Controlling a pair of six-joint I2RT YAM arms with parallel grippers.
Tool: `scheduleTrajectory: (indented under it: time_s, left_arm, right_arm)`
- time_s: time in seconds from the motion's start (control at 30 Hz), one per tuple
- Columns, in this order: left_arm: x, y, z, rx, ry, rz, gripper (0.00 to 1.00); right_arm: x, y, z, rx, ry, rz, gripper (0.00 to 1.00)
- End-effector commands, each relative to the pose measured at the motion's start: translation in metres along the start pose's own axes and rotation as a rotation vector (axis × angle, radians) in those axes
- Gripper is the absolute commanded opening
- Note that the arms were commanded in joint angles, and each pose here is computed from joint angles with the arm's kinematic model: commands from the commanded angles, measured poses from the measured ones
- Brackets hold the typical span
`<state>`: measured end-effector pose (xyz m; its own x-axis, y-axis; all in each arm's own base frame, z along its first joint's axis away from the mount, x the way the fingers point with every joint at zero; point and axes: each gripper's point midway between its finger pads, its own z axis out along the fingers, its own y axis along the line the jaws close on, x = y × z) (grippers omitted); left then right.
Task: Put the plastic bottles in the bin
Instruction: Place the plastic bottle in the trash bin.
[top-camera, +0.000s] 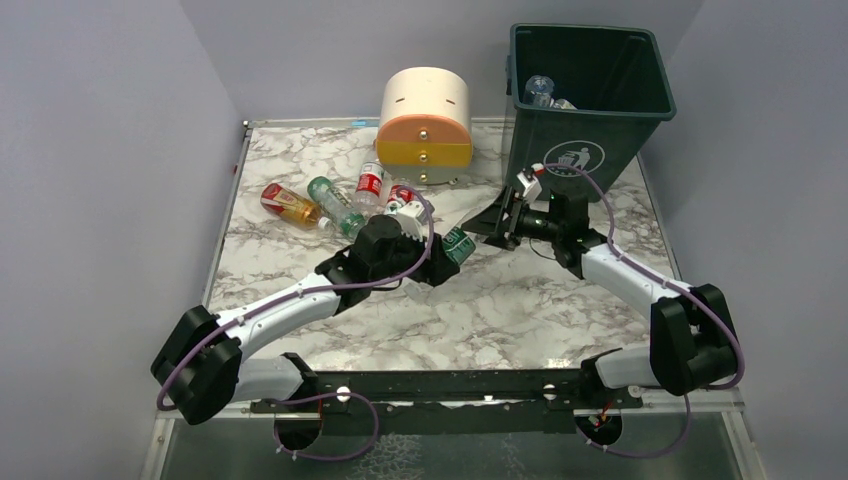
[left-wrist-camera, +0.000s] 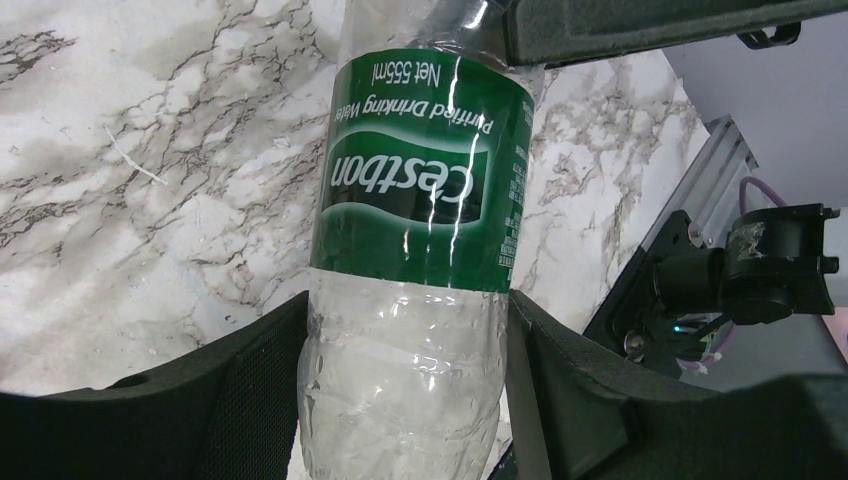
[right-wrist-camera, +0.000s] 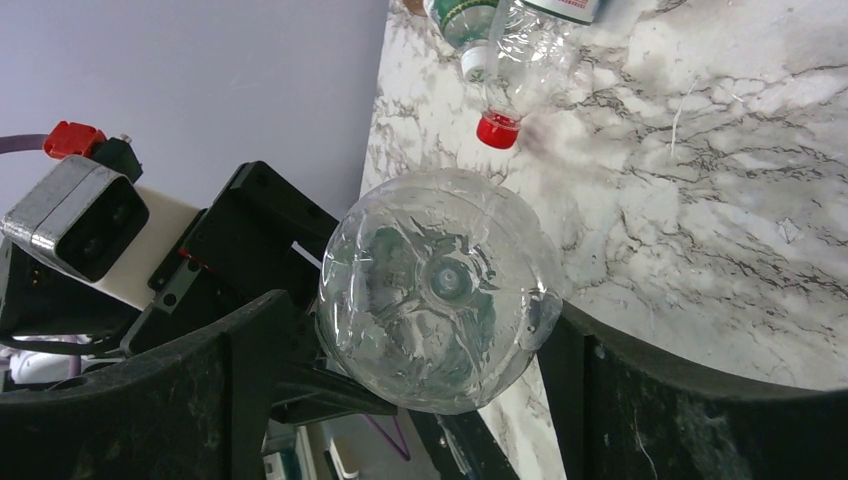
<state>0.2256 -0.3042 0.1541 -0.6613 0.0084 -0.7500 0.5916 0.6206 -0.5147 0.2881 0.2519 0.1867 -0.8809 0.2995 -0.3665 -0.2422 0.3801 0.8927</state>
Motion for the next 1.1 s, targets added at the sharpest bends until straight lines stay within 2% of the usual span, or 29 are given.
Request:
scheduleTrajectory:
  time_s: [0.0,0.1,0.2,0.33,0.5,0.77,0.8,0.83,1.07]
  left_arm:
    - [-0.016,-0.007,0.004,0.013,-0.064,0.011,0.63]
    - [-0.013,-0.009,0.006,0.017,-0.056,0.014,0.63]
    - [-0.010,-0.008,0.009,0.014,-0.050,0.014,0.64]
    - [-0.009,-0.009,0.009,0.015,-0.047,0.014,0.69]
    - [-0.012,-0.011,0.004,0.015,-0.059,0.013,0.83]
    - [-0.019,-0.016,-0.008,0.018,-0.078,0.010,0.88]
    - [-0.018,-0.016,-0.009,0.018,-0.078,0.009,0.96]
    - [-0.019,-0.016,-0.010,0.017,-0.080,0.008,0.99]
    - [-0.027,-0.020,-0.020,0.011,-0.103,0.007,0.99]
  right_arm:
    - [0.007,0.016,-0.001,-0.066,0.026,-0.020,0.89]
    - [0.007,0.019,-0.001,-0.071,0.027,-0.022,0.85]
    - [0.007,0.020,0.000,-0.075,0.032,-0.025,0.75]
    - [0.007,0.022,-0.001,-0.070,0.028,-0.034,0.65]
    - [0.005,0.023,-0.006,-0.038,0.012,-0.066,0.63]
    - [0.000,0.031,-0.011,-0.030,-0.008,-0.099,0.60]
    - [0.000,0.030,-0.011,-0.028,-0.006,-0.099,0.60]
    - [0.000,0.031,-0.011,-0.027,-0.005,-0.101,0.60]
    - [-0.001,0.032,-0.012,-0.015,-0.012,-0.111,0.59]
